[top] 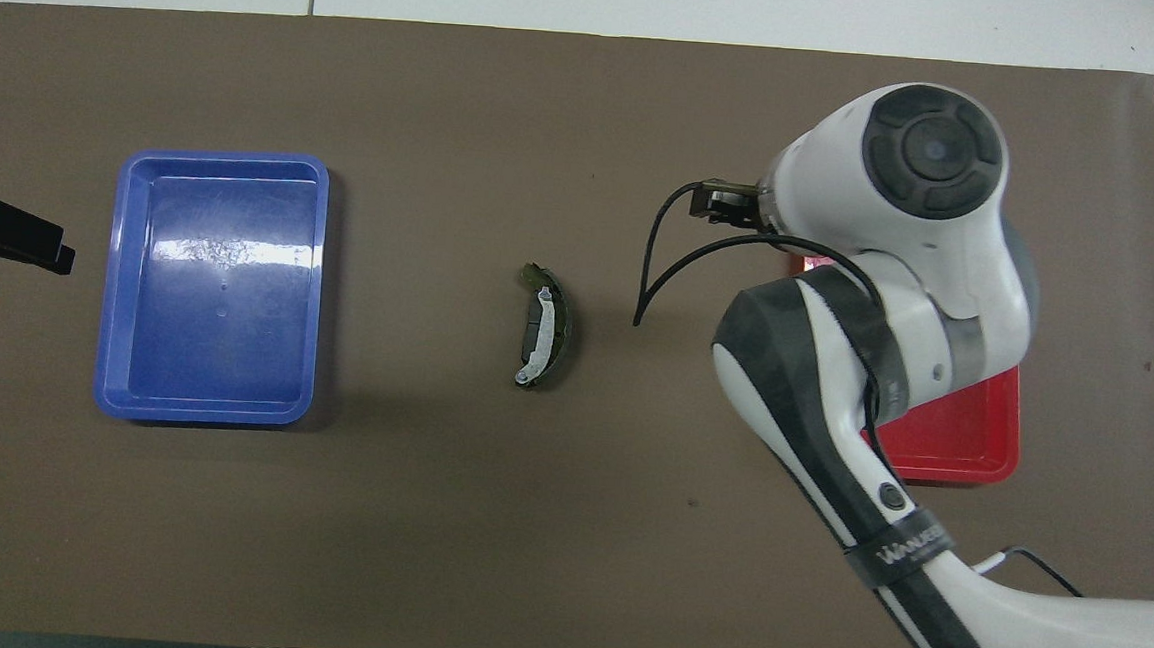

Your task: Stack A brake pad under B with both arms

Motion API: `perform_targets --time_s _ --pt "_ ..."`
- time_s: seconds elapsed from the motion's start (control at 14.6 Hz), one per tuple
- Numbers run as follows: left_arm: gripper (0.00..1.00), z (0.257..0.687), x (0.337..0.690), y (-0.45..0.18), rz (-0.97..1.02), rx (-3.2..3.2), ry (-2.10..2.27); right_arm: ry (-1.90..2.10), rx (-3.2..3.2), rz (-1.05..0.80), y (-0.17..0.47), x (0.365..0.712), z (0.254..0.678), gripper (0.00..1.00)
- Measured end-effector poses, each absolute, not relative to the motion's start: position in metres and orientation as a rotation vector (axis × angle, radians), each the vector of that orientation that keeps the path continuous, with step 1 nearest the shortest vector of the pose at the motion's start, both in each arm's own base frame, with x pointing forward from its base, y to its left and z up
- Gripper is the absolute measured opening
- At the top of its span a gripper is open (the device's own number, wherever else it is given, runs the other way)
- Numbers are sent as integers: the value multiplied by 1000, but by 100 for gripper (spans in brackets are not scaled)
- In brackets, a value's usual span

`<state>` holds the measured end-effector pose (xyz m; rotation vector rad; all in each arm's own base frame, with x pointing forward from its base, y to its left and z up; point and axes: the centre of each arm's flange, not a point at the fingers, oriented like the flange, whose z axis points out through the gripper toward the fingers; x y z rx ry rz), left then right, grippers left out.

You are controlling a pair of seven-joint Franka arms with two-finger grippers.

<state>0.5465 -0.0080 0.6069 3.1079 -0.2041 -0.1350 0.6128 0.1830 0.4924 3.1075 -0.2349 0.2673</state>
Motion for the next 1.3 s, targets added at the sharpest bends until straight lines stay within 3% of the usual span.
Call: perform_targets --time_s 0.27,0.82,1.3 --pt "100 607 547 -8 -135 3108 -204 -229 3078 240 109 607 532 100" --pt "100 607 547 -8 -135 3108 -204 -210 3038 43 7 537 630 100" --pt "100 607 547 -8 -135 3108 -204 -194 3055 -14 4 539 623 100"
